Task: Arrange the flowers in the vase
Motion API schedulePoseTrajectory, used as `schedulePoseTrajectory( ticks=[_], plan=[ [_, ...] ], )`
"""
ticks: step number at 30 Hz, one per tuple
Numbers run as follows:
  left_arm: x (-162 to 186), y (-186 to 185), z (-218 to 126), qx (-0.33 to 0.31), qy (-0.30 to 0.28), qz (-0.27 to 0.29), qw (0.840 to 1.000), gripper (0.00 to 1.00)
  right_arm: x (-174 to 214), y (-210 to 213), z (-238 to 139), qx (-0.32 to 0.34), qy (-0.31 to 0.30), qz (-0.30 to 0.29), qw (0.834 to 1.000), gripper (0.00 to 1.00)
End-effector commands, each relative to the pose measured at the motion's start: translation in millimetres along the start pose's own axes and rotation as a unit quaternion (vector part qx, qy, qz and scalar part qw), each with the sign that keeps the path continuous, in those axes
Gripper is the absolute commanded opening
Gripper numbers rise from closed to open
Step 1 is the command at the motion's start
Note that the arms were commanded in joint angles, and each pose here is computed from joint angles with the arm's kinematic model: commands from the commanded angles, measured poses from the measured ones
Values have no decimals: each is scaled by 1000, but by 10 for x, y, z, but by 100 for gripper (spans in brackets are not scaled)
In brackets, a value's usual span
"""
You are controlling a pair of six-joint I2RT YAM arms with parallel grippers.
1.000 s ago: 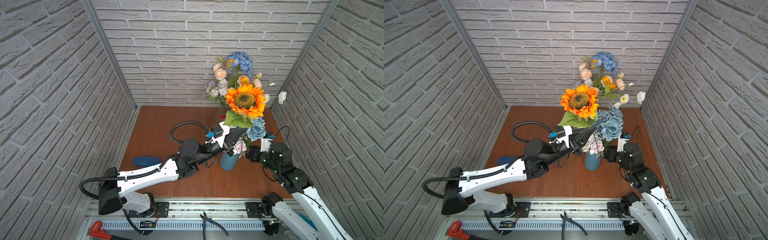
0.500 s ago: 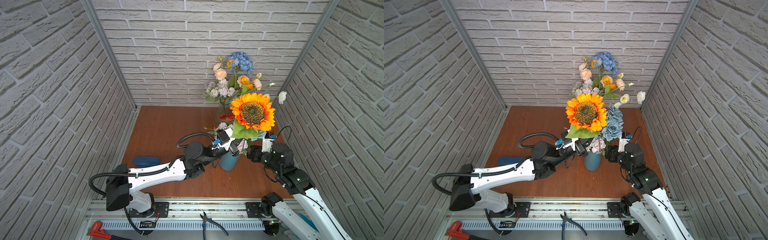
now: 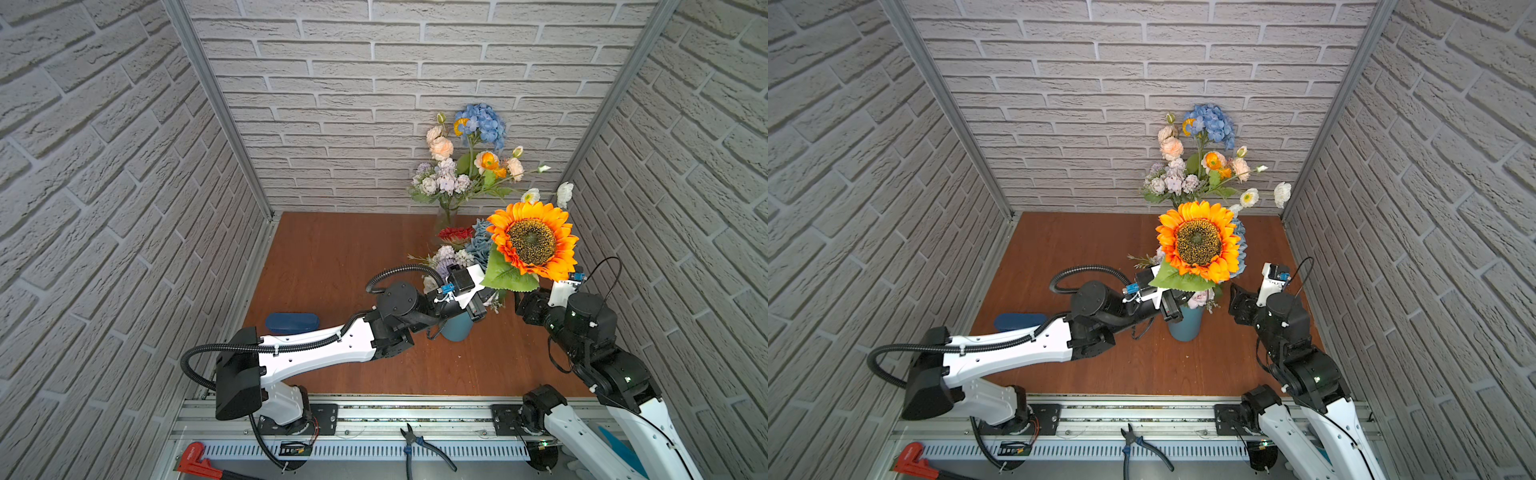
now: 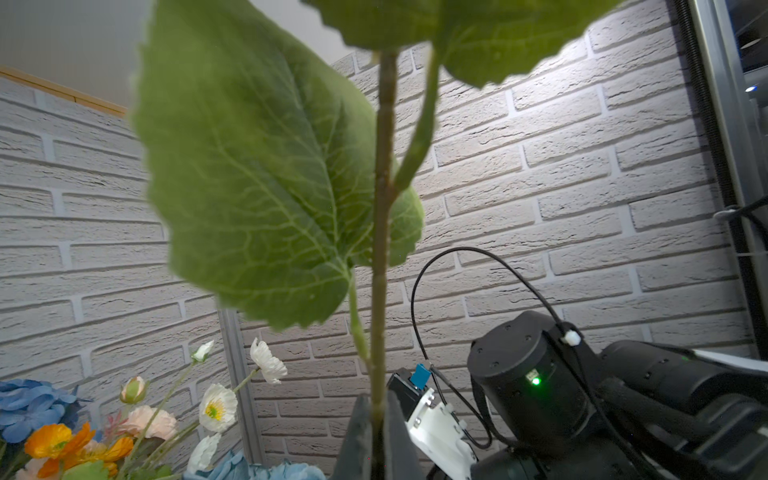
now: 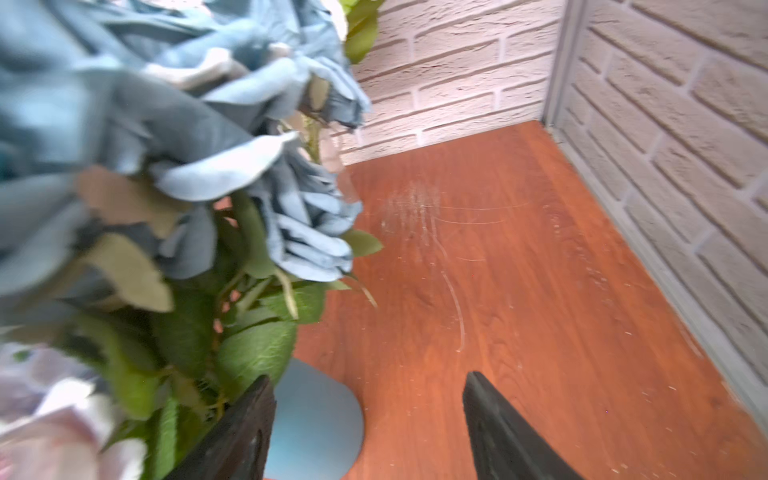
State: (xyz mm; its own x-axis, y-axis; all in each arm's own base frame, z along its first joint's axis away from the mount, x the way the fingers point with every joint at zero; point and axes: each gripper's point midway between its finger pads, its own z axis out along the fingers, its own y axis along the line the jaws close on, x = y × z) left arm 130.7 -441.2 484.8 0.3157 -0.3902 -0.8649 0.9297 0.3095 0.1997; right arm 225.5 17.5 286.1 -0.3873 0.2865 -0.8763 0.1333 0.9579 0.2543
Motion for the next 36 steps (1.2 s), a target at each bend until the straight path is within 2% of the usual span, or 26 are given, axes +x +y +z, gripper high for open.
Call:
schedulePoseTrajectory(
  ticks=[1, 8, 12, 16, 21, 25, 30, 33, 36],
  plan=[
    [-193, -79, 55, 23, -12, -25, 999, 0, -120, -107, -28, 33, -30, -1, 999, 74],
    [-78, -153, 176, 36, 14, 22, 999, 0, -179, -74, -1, 28, -42, -2, 999, 75],
    [-64, -314, 262, 90, 34, 33, 995, 0, -164, -65, 27, 26, -41, -3, 999, 75],
    [30, -480, 339, 143, 63, 17, 988, 0, -182, -55, 23, 23, -46, -2, 999, 75],
    [43, -527, 406, 158, 58, -14, 986, 0, -220, -18, -5, 13, -51, -5, 999, 74],
    [98, -376, 417, 141, 70, -17, 987, 0, -309, 72, -169, -21, -63, -24, 998, 71],
    [192, -102, 332, 101, 94, -14, 990, 0, -432, 357, -483, -115, -78, -55, 989, 61],
    [213, 26, 274, 79, 104, -14, 991, 0, -439, 474, -626, -154, -71, -64, 983, 53],
    [226, 170, 226, 59, 106, -19, 992, 0, -381, 619, -728, -202, -52, -75, 975, 53]
  ],
)
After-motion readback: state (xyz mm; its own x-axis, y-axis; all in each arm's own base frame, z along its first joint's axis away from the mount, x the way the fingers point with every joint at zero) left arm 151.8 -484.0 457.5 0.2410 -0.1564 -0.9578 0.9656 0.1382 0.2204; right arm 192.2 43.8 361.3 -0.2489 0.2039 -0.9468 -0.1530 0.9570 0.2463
